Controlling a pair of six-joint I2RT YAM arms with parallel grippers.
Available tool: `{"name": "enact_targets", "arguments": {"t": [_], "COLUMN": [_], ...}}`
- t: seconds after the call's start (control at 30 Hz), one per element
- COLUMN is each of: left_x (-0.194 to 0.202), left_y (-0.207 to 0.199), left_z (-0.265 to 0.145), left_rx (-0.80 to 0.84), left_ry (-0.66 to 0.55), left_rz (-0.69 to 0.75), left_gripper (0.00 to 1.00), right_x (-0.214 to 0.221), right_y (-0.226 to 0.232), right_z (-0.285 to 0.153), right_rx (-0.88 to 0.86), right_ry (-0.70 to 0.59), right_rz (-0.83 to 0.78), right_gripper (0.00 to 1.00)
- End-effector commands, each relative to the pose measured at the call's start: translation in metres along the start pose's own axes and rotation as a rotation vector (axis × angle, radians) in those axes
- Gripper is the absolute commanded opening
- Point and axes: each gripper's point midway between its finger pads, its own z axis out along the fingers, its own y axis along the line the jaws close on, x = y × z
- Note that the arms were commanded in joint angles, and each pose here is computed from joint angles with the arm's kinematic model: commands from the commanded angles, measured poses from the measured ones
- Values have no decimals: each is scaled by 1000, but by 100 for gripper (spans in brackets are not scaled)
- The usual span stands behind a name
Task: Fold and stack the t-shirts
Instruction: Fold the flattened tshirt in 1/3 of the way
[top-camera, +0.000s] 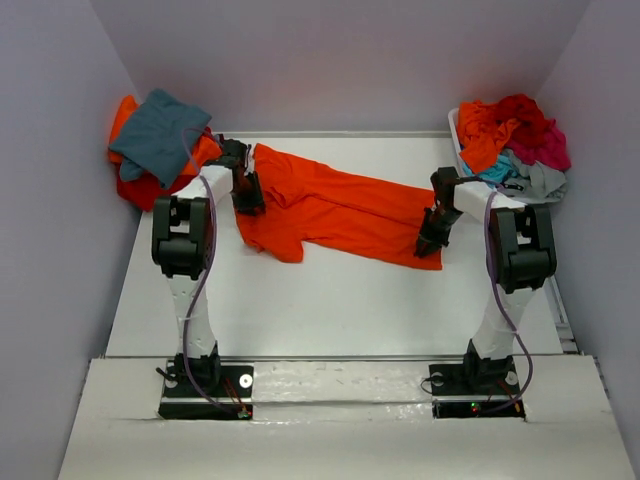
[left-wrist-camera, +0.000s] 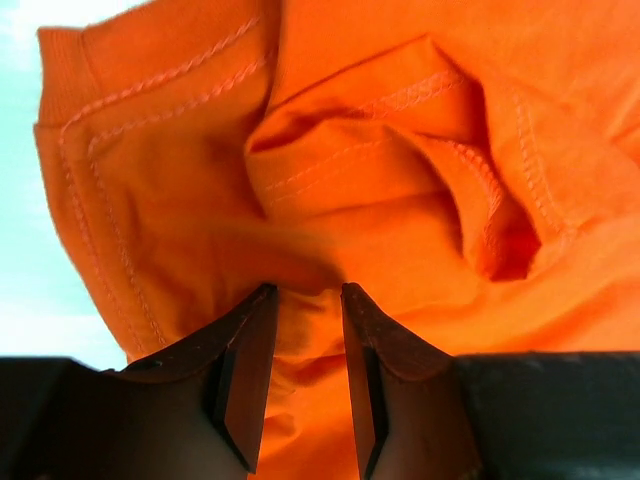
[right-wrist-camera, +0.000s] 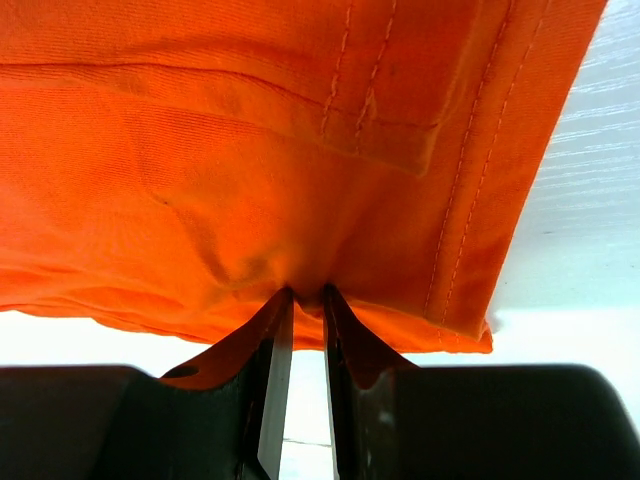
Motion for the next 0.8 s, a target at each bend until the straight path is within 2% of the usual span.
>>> {"name": "enact_targets", "arguments": {"t": [0.0,0.37,0.5,0.77], "left_x": [-3,5,0,-10], "left_y": [6,24,25,24], "left_z": [8,22,24,28], "left_rx": [-53,-151,-167,-200], "left_ry": [27,87,86,91], "left_rz": [16,8,10,29], "left_gripper": [45,47,52,55], "right_x": [7,-6,-19,-41], "right_y": [-3,-18,-29,-42], "right_z": [20,20,12,-4], "right_rx": [29,165,171,173], "right_ry": [37,10,-9,-41], "right_rz": [19,88,139,195], "right_gripper": [24,25,25,25]}}
